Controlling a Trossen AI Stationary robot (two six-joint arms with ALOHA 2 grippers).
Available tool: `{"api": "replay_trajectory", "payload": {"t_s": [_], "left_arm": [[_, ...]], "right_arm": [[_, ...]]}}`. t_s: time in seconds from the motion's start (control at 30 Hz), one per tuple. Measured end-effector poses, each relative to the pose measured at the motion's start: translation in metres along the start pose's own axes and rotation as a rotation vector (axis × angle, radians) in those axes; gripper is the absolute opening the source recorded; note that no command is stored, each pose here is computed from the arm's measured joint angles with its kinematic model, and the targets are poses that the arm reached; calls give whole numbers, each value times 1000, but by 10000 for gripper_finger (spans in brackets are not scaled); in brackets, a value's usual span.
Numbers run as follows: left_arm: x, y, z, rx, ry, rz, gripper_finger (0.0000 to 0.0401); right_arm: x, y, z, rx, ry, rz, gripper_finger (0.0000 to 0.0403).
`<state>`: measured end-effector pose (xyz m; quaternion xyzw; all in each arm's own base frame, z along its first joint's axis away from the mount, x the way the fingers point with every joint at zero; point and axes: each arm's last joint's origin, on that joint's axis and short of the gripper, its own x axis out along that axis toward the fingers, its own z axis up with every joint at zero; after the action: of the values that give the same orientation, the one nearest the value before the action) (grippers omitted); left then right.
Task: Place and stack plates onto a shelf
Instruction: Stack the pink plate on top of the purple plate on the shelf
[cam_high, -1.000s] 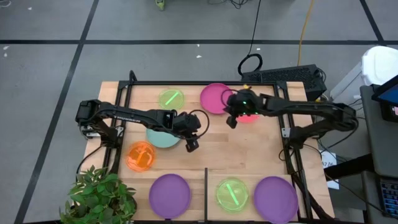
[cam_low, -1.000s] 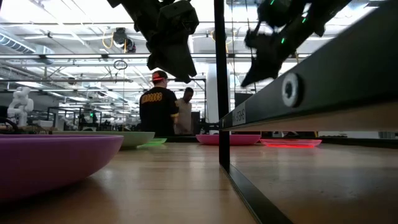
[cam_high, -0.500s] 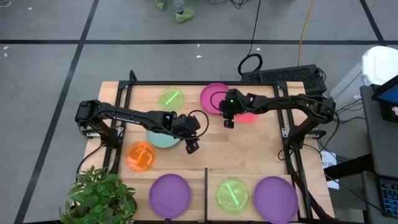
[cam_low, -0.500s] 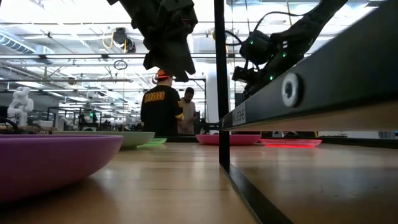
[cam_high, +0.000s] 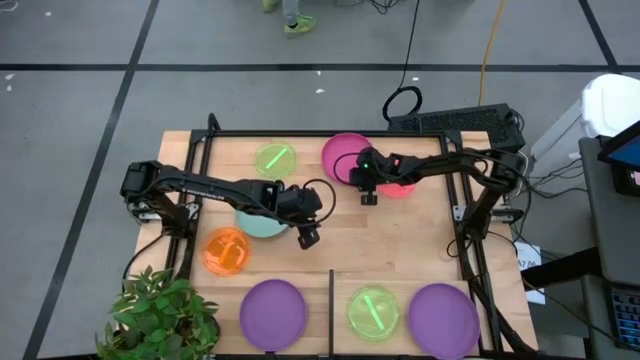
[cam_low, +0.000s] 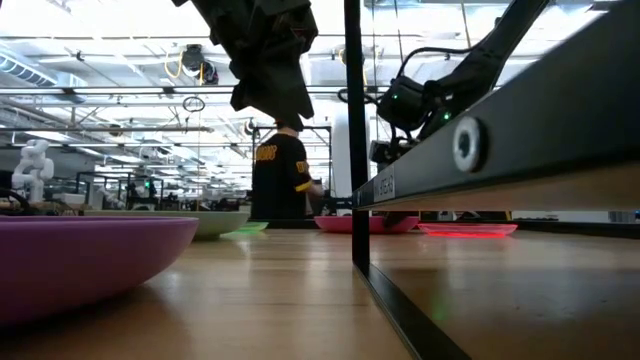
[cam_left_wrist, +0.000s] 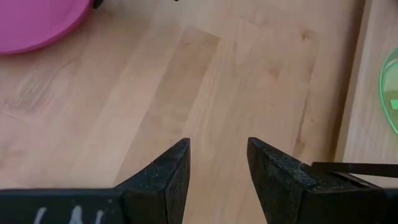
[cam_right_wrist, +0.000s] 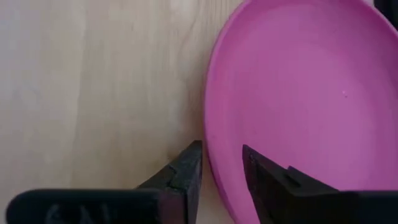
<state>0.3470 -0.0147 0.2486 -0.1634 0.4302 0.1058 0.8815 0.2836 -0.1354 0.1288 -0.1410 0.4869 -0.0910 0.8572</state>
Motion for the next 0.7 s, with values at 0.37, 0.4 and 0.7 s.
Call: {"api": "replay_trajectory", "payload": {"t_s": [0.37, 0.4, 0.7], "left_arm": [[0, 0, 0, 4, 5, 3, 165], [0, 1, 0, 3, 5, 4, 165], [0, 2, 0, -32, -8, 30, 165]], "right_arm": [[5, 2, -3, -45, 21, 10, 11], [5, 2, -2, -49, 19, 10, 8], [-19, 2, 9, -81, -42, -15, 4]]}}
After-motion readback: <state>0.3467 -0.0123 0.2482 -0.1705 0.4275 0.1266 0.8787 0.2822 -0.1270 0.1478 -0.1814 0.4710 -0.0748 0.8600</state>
